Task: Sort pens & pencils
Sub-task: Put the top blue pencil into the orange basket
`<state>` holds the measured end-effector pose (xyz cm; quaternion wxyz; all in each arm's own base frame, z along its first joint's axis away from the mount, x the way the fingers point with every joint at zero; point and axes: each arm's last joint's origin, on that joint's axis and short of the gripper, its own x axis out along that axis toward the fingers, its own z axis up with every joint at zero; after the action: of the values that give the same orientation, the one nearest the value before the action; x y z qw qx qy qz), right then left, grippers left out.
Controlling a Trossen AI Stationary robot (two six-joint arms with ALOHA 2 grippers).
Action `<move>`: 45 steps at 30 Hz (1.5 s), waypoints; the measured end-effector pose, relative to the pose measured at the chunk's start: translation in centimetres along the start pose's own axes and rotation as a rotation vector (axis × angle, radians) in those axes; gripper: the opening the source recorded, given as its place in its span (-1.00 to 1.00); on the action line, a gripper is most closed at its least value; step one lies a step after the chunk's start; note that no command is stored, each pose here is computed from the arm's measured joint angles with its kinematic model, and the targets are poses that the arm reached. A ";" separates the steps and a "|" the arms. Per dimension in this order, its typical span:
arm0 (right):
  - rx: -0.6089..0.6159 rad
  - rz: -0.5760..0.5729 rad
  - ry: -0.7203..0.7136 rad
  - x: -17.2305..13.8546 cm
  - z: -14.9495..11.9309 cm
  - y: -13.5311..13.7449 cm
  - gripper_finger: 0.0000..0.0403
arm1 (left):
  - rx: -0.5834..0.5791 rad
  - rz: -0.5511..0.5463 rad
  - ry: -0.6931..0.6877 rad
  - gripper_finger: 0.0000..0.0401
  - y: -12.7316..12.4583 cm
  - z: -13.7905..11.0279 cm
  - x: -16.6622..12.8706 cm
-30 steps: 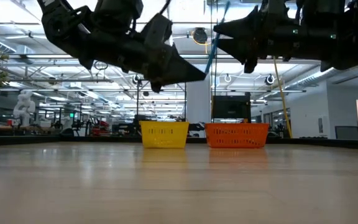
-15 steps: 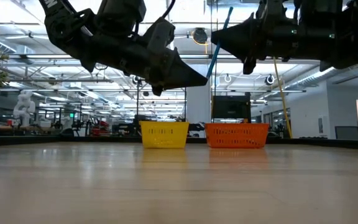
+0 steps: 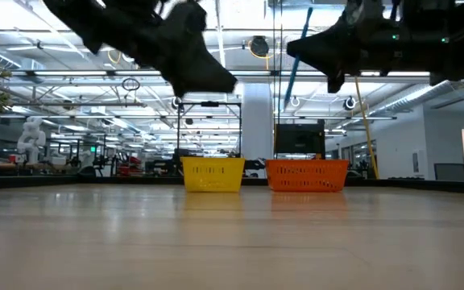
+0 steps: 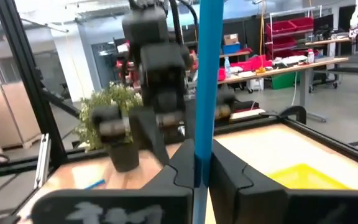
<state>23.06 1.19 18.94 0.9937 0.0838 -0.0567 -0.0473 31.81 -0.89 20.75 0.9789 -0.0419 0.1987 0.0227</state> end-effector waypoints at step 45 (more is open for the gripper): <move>-0.276 -0.409 0.398 1.7 3.2 -3.4 -0.95 | 0.017 0.097 -0.467 -0.26 0.3 -4.8 -13.5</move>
<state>24.07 -2.78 21.66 0.9572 -0.0344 0.1638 -0.2361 17.50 -1.37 21.63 0.9964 -0.0177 -0.0311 0.0772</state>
